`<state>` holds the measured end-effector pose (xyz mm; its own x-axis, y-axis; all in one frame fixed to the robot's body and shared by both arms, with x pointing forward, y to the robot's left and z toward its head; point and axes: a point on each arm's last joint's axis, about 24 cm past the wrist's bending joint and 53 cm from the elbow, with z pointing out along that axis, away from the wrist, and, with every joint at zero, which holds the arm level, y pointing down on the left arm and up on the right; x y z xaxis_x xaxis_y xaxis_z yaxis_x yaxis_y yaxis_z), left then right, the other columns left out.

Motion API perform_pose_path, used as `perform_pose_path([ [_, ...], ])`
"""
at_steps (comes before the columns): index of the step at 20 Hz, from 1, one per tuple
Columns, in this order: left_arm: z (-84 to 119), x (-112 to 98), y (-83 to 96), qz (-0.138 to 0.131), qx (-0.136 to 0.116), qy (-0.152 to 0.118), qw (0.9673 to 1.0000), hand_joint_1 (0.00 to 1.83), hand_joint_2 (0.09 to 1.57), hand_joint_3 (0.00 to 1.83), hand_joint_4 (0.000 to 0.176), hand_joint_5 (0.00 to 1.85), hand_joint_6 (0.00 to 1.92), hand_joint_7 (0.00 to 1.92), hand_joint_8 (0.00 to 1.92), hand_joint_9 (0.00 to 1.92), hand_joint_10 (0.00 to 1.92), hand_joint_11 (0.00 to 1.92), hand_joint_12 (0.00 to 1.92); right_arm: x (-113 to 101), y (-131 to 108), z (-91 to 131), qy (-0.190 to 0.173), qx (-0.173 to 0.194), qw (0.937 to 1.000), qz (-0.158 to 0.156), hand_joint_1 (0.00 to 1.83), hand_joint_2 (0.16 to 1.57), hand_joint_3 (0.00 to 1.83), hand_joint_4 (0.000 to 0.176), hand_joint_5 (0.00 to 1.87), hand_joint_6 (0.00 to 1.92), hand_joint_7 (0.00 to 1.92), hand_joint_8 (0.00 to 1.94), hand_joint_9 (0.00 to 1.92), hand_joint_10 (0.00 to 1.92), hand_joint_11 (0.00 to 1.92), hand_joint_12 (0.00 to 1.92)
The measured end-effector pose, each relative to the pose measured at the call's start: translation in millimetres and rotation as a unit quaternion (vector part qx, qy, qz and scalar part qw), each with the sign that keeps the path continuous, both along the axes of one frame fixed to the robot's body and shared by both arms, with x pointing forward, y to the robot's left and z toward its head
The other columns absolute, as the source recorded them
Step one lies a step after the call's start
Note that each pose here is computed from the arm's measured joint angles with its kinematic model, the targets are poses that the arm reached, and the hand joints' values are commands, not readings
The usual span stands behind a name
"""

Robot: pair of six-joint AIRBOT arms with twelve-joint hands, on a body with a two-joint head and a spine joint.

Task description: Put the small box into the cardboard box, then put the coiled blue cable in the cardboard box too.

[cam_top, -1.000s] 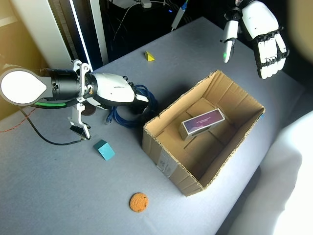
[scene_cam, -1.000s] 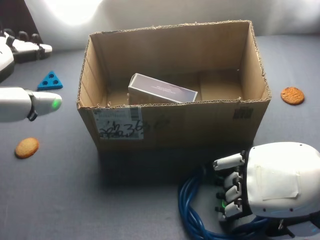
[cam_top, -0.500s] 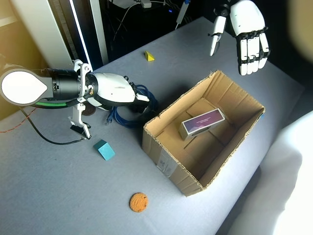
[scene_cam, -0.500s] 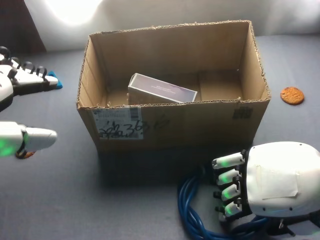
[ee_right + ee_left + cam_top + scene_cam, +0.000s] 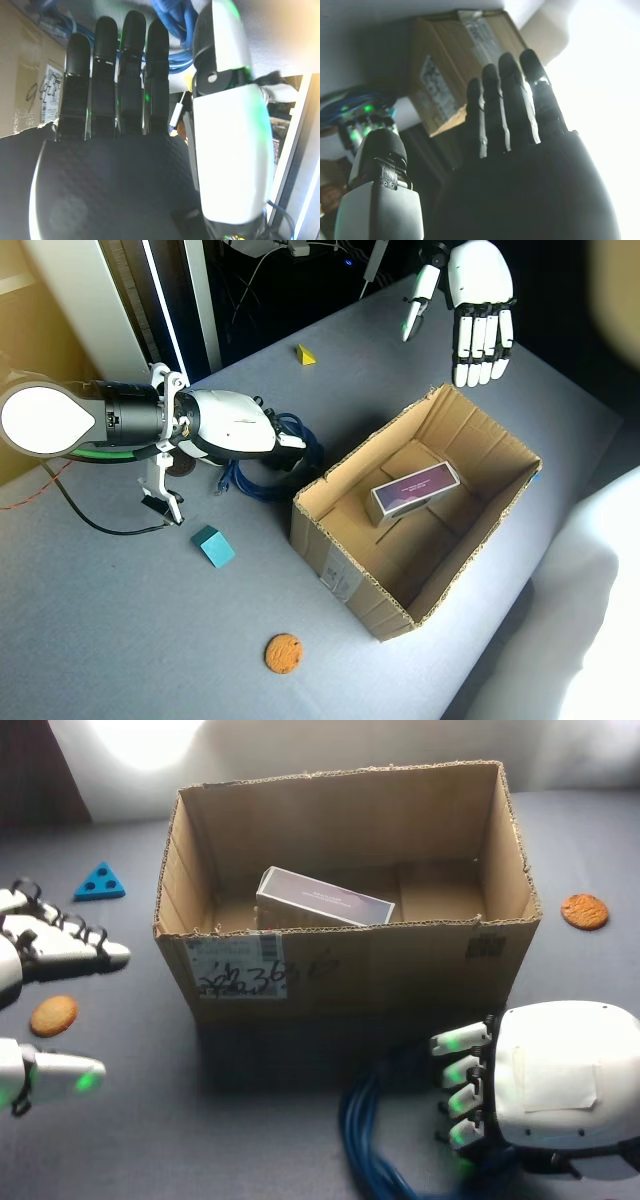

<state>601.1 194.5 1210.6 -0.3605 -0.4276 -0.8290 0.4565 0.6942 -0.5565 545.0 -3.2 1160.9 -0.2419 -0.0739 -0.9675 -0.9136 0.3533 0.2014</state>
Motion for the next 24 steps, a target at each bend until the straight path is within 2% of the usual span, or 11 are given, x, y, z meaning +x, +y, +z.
perform_pose_path([
  [1, -3.8, -4.0, -2.6, -0.010, 0.003, 0.006, 0.9999, 0.19, 1.21, 0.00, 0.000, 0.29, 0.00, 0.32, 0.00, 0.29, 0.00, 0.00, 0.61, 1.3, -0.9, -1.0, 0.001, -0.002, 1.0000, -0.003, 1.23, 1.15, 0.00, 0.000, 0.94, 1.08, 0.91, 1.11, 0.76, 1.07, 0.42, 1.46],
  [2, -5.8, -6.8, -4.5, -0.019, 0.007, 0.009, 0.9997, 0.19, 1.21, 0.00, 0.000, 0.29, 0.00, 0.32, 0.00, 0.29, 0.00, 0.00, 0.61, 1.6, -1.0, -1.9, 0.000, -0.004, 1.0000, -0.003, 1.21, 1.14, 0.00, 0.021, 0.94, 1.07, 0.93, 1.10, 0.79, 0.96, 0.45, 1.44],
  [4, -10.2, -14.6, -12.7, -0.045, 0.013, 0.016, 0.9988, 0.17, 1.22, 0.00, 0.000, 0.28, 0.00, 0.32, 0.00, 0.29, 0.00, 0.00, 0.60, 2.1, -1.6, -1.5, 0.000, -0.004, 1.0000, -0.004, 1.20, 1.14, 0.00, 0.028, 0.93, 1.08, 0.94, 1.08, 0.84, 0.85, 0.46, 1.42],
  [7, -17.5, -28.7, -26.5, -0.088, 0.028, 0.023, 0.9955, 0.21, 1.21, 0.00, 0.000, 0.31, 0.01, 0.34, 0.00, 0.31, 0.00, 0.00, 0.65, 1.6, -1.4, -1.1, -0.001, -0.003, 1.0000, -0.003, 1.20, 1.14, 0.00, 0.028, 0.94, 1.06, 0.93, 1.11, 0.84, 0.87, 0.47, 1.44],
  [10, -18.9, -38.1, -35.9, -0.118, 0.046, 0.013, 0.9918, 0.21, 1.21, 0.00, 0.000, 0.30, 0.00, 0.33, 0.00, 0.29, 0.00, 0.00, 0.63, -0.4, -1.6, 2.1, -0.008, 0.000, 1.0000, 0.003, 1.21, 1.13, 0.00, 0.030, 0.96, 1.02, 0.96, 1.06, 0.85, 0.85, 0.48, 1.43],
  [15, -11.4, -56.5, -56.8, -0.181, 0.077, -0.027, 0.9801, 0.18, 1.22, 0.00, 0.000, 0.27, 0.00, 0.31, 0.00, 0.28, 0.00, 0.00, 0.57, -9.3, 1.5, 19.8, -0.041, 0.020, 0.9985, 0.029, 1.21, 1.13, 0.00, 0.025, 0.98, 1.02, 0.94, 1.06, 0.84, 0.86, 0.46, 1.45],
  [16, -9.3, -58.0, -59.1, -0.186, 0.079, -0.034, 0.9787, 0.17, 1.22, 0.00, 0.000, 0.28, 0.00, 0.33, 0.00, 0.30, 0.00, 0.00, 0.59, -10.5, 1.8, 26.3, -0.049, 0.027, 0.9979, 0.034, 1.20, 1.14, 0.00, 0.029, 0.95, 1.07, 0.92, 1.10, 0.83, 0.88, 0.46, 1.45],
  [18, -6.5, -58.4, -60.8, -0.188, 0.077, -0.038, 0.9784, 0.17, 1.22, 0.00, 0.000, 0.28, 0.00, 0.32, 0.00, 0.29, 0.00, 0.00, 0.58, -10.6, 3.7, 38.5, -0.057, 0.041, 0.9968, 0.038, 1.20, 1.15, 0.00, 0.030, 0.94, 1.07, 0.91, 1.12, 0.80, 0.94, 0.45, 1.48],
  [21, -6.4, -59.6, -61.7, -0.191, 0.074, -0.036, 0.9781, 0.20, 1.21, 0.00, 0.000, 0.29, 0.00, 0.32, 0.00, 0.28, 0.00, 0.00, 0.57, -13.1, 7.2, 51.4, -0.069, 0.053, 0.9952, 0.045, 1.21, 1.14, 0.00, 0.021, 0.98, 1.03, 0.91, 1.10, 0.81, 0.92, 0.44, 1.47],
  [22, -6.2, -60.2, -62.1, -0.192, 0.071, -0.034, 0.9782, 0.21, 1.21, 0.00, 0.000, 0.29, 0.00, 0.33, 0.00, 0.29, 0.00, 0.00, 0.58, -14.4, 8.6, 56.0, -0.073, 0.058, 0.9945, 0.048, 1.20, 1.14, 0.00, 0.029, 0.97, 1.03, 0.93, 1.09, 0.82, 0.91, 0.45, 1.47],
  [24, -7.4, -62.4, -63.4, -0.197, 0.069, -0.029, 0.9775, 0.22, 1.21, 0.00, 0.000, 0.30, 0.00, 0.33, 0.00, 0.29, 0.00, 0.00, 0.60, -21.0, 11.7, 67.1, -0.080, 0.075, 0.9920, 0.062, 1.21, 1.13, 0.00, 0.031, 0.97, 1.01, 0.95, 1.07, 0.84, 0.91, 0.48, 1.45],
])
